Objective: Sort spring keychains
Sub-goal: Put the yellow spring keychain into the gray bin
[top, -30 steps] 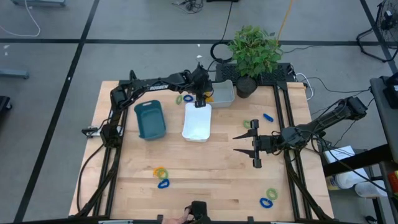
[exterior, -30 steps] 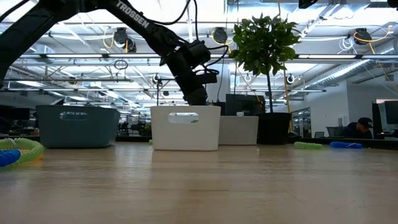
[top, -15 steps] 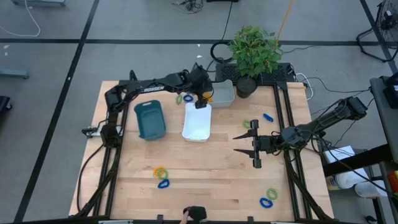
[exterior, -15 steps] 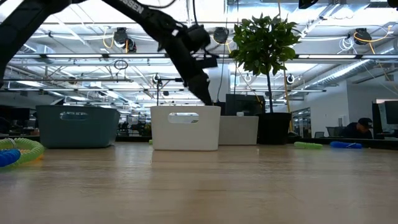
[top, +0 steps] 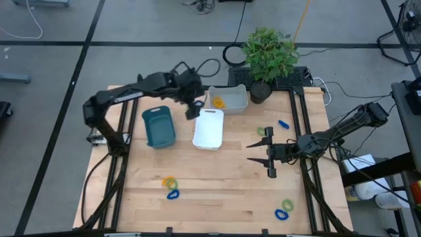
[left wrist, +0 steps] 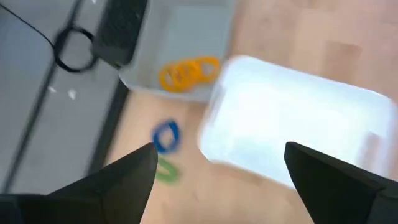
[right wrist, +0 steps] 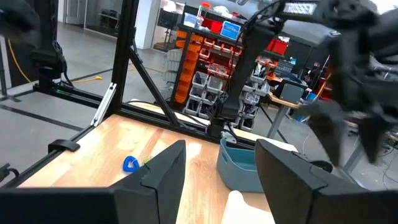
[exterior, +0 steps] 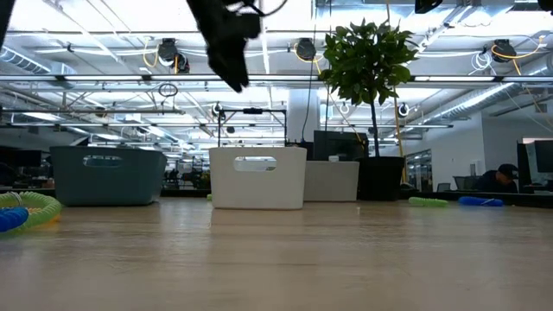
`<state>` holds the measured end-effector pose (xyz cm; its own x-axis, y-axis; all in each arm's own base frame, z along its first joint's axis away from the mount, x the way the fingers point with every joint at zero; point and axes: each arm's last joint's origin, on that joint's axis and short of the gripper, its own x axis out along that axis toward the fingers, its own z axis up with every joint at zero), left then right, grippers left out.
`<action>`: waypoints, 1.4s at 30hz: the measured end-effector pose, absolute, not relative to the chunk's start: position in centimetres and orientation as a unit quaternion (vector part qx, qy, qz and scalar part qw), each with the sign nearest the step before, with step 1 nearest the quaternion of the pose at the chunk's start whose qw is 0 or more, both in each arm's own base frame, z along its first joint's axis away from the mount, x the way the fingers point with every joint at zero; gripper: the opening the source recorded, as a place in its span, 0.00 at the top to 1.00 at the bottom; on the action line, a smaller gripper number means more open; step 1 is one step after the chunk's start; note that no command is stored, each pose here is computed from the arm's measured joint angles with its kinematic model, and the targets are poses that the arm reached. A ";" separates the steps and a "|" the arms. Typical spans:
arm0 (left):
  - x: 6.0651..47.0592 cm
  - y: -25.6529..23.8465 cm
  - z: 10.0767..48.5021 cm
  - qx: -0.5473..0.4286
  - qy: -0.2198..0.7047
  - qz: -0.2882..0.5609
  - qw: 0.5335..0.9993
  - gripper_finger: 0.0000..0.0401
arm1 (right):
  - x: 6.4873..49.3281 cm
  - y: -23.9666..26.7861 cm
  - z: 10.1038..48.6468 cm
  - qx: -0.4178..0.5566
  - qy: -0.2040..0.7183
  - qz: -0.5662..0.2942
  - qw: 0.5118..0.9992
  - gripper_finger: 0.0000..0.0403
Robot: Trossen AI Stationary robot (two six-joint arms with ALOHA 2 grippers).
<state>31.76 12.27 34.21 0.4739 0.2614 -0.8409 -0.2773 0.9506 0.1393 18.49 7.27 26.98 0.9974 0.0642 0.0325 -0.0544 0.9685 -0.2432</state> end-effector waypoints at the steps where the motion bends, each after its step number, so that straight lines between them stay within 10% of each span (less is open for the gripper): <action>1: 31.3 11.5 34.7 -0.017 0.491 0.154 0.857 0.10 | 18.5 7.3 27.0 -0.122 -0.020 0.030 0.992 0.55; 42: 22.8 -11.6 36.0 -0.033 0.653 0.039 0.756 0.22 | 18.5 7.3 27.0 -0.131 -0.020 0.030 0.991 0.55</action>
<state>22.80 -11.57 36.03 0.1441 0.0156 -0.9894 -0.1021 0.9948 0.0008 18.49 7.27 26.97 0.9974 0.0653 0.0318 -0.0549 0.9640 -0.2601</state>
